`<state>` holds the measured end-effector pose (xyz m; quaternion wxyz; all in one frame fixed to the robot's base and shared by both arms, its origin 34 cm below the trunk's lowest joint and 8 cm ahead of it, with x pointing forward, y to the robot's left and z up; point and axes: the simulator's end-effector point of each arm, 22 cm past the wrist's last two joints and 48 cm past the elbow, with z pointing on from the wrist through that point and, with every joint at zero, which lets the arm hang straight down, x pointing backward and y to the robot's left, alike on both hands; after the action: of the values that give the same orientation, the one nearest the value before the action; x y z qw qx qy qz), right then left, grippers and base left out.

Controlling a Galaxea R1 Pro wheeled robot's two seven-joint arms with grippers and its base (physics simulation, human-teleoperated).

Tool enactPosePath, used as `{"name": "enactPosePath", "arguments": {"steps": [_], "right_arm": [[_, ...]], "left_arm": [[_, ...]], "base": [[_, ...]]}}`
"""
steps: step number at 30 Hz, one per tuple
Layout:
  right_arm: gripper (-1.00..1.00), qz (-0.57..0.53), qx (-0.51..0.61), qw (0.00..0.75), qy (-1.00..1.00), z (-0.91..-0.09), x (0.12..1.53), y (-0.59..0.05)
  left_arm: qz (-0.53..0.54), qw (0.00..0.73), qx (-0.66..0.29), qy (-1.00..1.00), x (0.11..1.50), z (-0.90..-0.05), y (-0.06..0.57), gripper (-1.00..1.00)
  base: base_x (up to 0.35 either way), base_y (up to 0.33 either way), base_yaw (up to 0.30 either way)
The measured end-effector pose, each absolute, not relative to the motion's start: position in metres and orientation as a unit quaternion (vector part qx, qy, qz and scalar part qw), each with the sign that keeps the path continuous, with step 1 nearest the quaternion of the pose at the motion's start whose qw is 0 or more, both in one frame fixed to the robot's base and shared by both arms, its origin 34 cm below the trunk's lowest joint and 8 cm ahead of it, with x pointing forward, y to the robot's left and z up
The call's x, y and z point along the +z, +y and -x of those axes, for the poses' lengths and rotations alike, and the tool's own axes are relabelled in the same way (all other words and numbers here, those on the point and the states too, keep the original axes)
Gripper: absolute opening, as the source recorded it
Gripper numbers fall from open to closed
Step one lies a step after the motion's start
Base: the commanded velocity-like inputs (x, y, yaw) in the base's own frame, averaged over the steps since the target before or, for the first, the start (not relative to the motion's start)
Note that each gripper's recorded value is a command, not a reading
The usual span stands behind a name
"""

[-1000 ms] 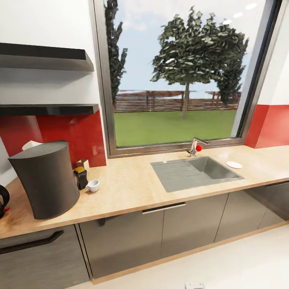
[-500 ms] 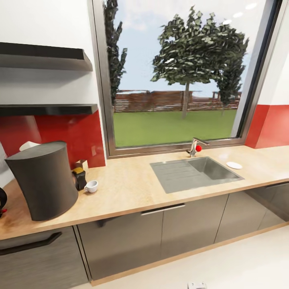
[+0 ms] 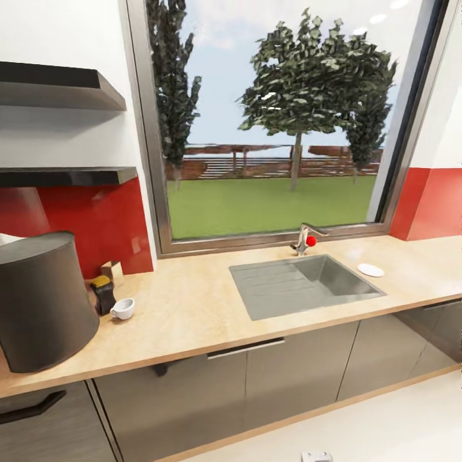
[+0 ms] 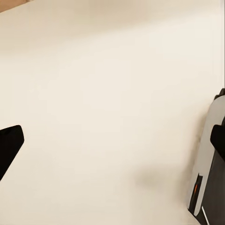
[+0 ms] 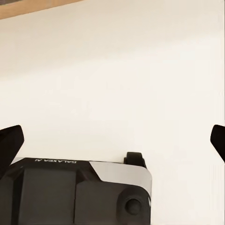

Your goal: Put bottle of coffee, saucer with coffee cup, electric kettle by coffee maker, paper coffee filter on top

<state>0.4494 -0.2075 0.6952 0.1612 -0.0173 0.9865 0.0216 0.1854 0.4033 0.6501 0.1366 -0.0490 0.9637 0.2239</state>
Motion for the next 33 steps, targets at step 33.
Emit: {"name": "enactPosePath", "arguments": {"steps": [33], "right_arm": [[1.0, 0.014, 0.009, 0.139, 0.99, -0.425, 0.684, -0.219]], "left_arm": [[0.051, 0.136, 0.216, 0.966, 0.647, -0.184, 0.389, 1.0]], "base": [[0.226, -0.24, -0.122]]}}
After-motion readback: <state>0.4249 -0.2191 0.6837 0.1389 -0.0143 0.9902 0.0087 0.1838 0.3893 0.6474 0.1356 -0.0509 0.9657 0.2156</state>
